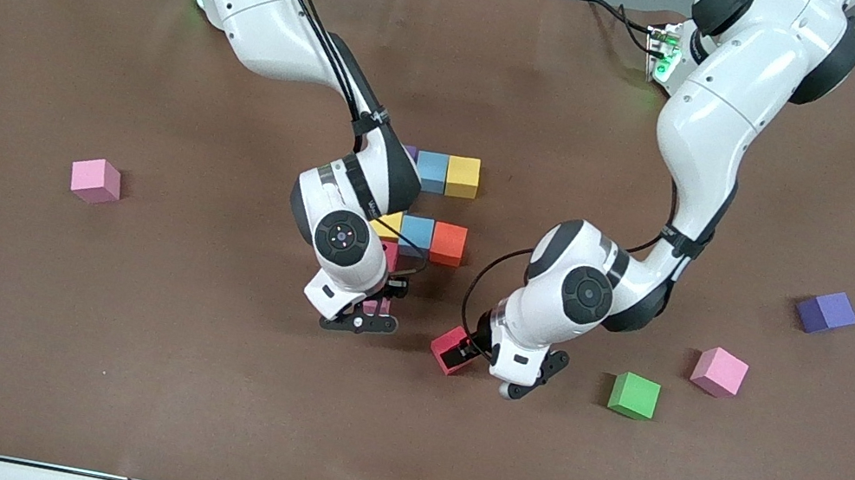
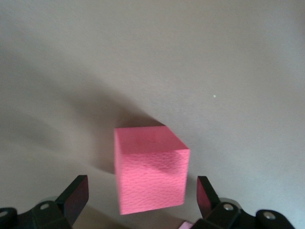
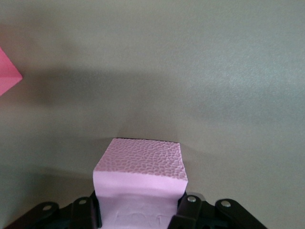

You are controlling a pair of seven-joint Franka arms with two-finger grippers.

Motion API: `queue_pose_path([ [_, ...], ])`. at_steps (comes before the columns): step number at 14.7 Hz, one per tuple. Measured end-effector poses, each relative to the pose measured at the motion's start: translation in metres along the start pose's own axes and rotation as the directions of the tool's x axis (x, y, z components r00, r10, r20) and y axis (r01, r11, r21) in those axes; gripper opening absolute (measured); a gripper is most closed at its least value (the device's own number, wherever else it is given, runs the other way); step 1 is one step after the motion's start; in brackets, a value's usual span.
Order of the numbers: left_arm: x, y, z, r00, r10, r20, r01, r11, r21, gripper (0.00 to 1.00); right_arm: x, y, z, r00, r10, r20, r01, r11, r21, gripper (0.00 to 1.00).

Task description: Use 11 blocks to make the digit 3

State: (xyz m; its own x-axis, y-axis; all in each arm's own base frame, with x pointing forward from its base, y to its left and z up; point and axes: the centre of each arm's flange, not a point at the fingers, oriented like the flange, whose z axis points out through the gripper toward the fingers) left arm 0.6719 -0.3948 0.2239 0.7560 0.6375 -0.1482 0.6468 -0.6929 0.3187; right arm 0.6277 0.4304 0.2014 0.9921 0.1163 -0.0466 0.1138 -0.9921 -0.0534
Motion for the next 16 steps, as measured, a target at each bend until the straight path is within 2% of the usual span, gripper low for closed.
queue_pose_path([
  [7,0.003,0.002,0.017,0.999,-0.018,-0.027,0.017,0.998,-0.056,1.00,-0.007,-0.008,0.002,1.000,-0.015,0.017,0.015,1.000,-0.013,0.53],
  [11,0.004,-0.002,0.028,0.999,-0.023,-0.028,0.021,0.998,-0.060,0.99,-0.008,-0.008,0.002,1.000,-0.015,0.018,0.015,1.000,-0.013,0.53],
  [12,0.005,-0.003,0.029,0.999,-0.024,-0.028,0.022,0.998,-0.060,0.96,-0.008,-0.008,0.002,1.000,-0.015,0.018,0.015,1.000,-0.013,0.53],
  [15,0.005,-0.003,0.030,0.999,-0.025,-0.032,0.023,0.997,-0.071,0.68,-0.008,-0.008,0.002,1.000,-0.015,0.018,0.015,1.000,-0.013,0.53],
  [16,0.005,-0.003,0.030,0.999,-0.025,-0.034,0.023,0.997,-0.074,0.68,-0.008,-0.009,0.002,1.000,-0.015,0.018,0.015,1.000,-0.013,0.53],
])
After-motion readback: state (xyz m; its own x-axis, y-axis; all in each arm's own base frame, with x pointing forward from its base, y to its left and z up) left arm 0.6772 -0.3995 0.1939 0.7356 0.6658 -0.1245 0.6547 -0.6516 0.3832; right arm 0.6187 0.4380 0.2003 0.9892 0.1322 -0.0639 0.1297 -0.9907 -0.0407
